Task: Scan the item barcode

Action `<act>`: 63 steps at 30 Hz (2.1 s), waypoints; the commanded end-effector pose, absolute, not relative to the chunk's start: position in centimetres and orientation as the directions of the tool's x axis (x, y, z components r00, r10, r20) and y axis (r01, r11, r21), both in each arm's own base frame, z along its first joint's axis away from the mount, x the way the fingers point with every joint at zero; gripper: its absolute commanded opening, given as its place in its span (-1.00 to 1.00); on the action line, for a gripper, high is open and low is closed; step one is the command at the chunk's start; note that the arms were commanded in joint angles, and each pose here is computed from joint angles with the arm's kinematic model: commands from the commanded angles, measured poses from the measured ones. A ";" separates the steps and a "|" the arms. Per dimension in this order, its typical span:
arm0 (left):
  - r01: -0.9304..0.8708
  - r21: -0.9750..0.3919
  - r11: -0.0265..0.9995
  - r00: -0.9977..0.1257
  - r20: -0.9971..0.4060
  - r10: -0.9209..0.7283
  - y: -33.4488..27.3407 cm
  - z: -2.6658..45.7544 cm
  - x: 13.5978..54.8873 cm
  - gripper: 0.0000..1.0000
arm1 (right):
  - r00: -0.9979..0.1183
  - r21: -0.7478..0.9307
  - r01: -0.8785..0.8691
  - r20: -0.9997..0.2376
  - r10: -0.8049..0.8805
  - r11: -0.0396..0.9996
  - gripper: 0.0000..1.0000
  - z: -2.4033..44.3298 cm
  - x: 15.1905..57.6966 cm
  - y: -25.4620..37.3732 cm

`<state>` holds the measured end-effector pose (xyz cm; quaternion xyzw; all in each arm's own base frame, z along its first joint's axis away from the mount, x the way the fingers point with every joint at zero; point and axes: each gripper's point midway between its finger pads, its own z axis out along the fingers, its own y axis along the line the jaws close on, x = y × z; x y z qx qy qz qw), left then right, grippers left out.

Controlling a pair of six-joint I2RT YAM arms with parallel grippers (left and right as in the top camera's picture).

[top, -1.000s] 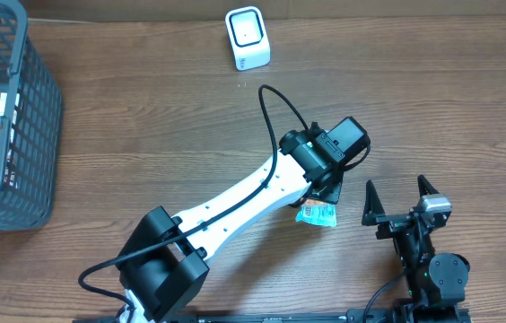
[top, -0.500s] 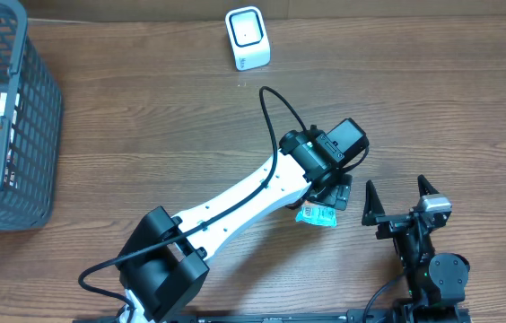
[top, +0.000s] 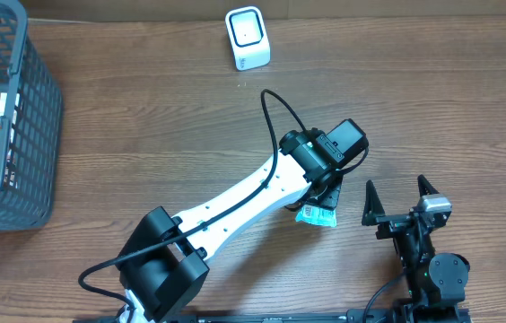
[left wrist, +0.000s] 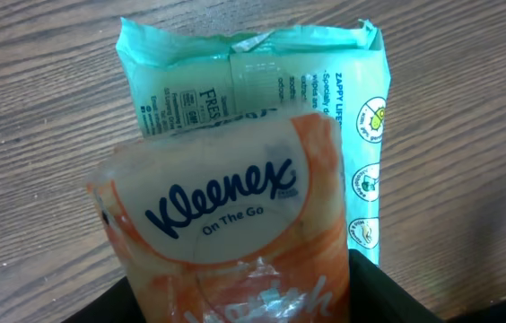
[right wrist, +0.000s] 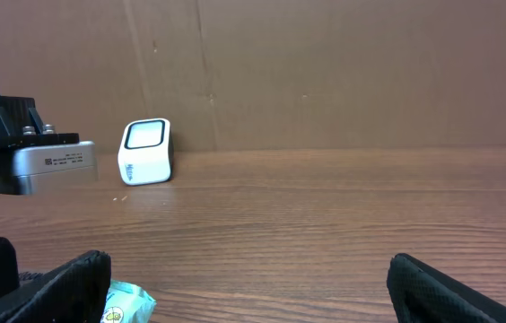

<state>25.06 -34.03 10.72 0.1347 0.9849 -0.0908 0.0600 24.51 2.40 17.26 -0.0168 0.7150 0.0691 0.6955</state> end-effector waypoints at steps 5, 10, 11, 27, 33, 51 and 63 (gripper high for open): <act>0.308 -0.192 0.932 -0.947 -0.160 0.280 -34.2 12.3 25.1 0.01 | -0.028 0.071 -0.110 -0.997 0.069 0.991 1.00 17.0 24.5 2.2; 0.340 -0.203 0.918 -0.937 -0.152 0.314 -34.1 12.3 25.0 0.10 | -0.028 0.071 -0.110 -0.997 0.069 0.991 1.00 17.0 24.5 2.2; 0.352 -0.207 0.913 -0.933 -0.151 0.325 -34.2 12.3 25.0 0.10 | -0.028 0.071 -0.110 -0.997 0.068 0.991 1.00 17.0 24.5 2.2; 0.387 -0.193 0.902 -0.918 -0.170 0.358 -33.2 12.3 26.3 0.37 | -0.028 0.071 -0.110 -0.997 0.068 0.991 1.00 17.0 24.5 2.2; 0.379 -0.181 0.907 -0.920 -0.176 0.349 -32.9 12.3 26.7 0.29 | -0.028 0.071 -0.110 -0.997 0.069 0.991 1.00 17.0 24.5 2.2; 0.378 -0.197 0.905 -0.922 -0.169 0.348 -33.1 12.3 26.5 0.22 | -0.028 0.071 -0.110 -0.997 0.068 0.991 1.00 17.0 24.5 2.2; 0.403 -0.304 0.863 -0.915 -0.147 0.375 -34.1 13.4 26.2 0.43 | -0.028 0.071 -0.110 -0.997 0.069 0.991 1.00 17.0 24.5 2.2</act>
